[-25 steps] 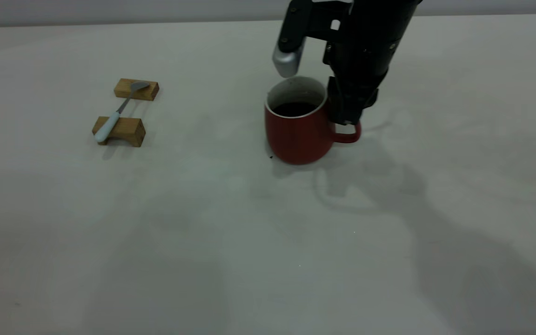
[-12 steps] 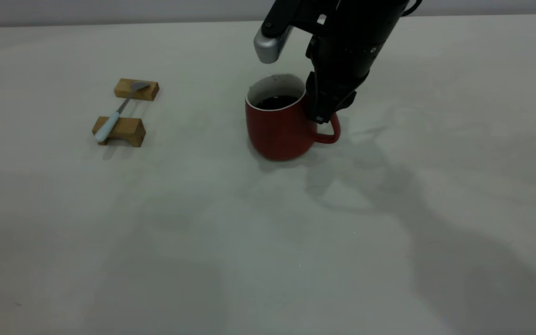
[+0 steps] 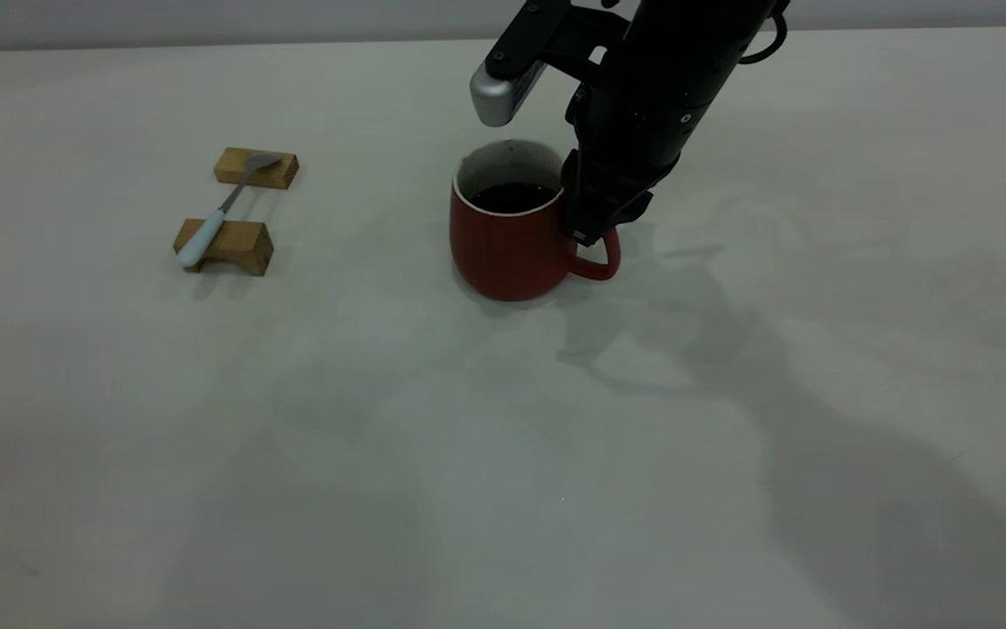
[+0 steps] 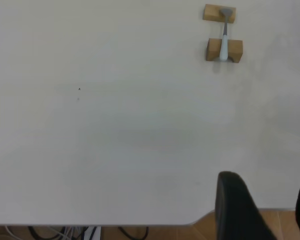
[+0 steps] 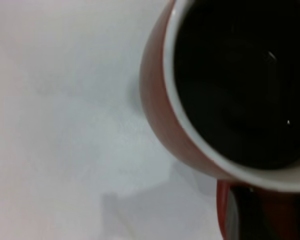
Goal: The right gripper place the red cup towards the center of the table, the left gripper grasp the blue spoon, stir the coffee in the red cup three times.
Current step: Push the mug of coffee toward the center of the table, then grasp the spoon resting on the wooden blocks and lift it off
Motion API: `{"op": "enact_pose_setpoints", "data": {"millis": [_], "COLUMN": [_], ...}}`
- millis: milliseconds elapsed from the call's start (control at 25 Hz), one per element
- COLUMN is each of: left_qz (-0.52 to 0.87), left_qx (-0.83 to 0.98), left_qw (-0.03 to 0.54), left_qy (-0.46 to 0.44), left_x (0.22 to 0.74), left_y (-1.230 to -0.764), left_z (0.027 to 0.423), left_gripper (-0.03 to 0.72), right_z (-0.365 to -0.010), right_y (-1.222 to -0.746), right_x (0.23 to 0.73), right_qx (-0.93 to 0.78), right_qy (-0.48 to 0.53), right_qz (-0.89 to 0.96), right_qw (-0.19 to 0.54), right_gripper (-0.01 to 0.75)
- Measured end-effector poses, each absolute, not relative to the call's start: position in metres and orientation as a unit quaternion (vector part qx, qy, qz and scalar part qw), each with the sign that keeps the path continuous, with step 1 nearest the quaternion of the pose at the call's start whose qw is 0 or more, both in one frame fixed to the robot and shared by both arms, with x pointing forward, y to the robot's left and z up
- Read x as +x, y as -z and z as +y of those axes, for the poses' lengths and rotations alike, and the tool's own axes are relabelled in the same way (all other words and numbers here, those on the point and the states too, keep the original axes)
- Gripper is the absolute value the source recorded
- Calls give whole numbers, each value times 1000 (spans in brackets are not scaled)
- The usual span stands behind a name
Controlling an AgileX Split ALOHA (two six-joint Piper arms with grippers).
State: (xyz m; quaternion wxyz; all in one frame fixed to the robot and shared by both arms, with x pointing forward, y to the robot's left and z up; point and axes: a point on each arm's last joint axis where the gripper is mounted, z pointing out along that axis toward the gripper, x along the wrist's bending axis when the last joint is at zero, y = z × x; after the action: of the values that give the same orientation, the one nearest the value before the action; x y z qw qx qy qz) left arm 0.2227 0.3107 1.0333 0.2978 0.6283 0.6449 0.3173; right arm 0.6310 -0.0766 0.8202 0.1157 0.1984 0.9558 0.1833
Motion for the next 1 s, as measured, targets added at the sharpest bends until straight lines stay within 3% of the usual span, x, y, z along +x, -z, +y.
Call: {"op": "enact_pose_setpoints", "data": {"millis": [280, 360, 680, 880, 1000], "left_qz": [645, 645, 645, 645, 645], "left_qx": [628, 628, 628, 628, 628], "left_qw": [298, 298, 298, 298, 298], "left_qy": [-317, -317, -317, -317, -317], "left_x": [223, 223, 223, 223, 223], "left_y": [-1033, -1033, -1033, -1033, -1033], "left_z": [311, 311, 311, 311, 311], "left_gripper": [370, 370, 370, 370, 370], "right_z": [-76, -79, -134, -176, -191], "right_y": [-828, -848, -1012, -1079, -1107], "right_x": [630, 628, 599, 557, 534], "right_qx": [196, 192, 315, 405, 437], "right_qy": [-183, -183, -198, -158, -159], "right_qz": [958, 960, 927, 900, 883], "right_qw": [105, 94, 53, 33, 66], "right_gripper": [656, 709, 700, 695, 696]}}
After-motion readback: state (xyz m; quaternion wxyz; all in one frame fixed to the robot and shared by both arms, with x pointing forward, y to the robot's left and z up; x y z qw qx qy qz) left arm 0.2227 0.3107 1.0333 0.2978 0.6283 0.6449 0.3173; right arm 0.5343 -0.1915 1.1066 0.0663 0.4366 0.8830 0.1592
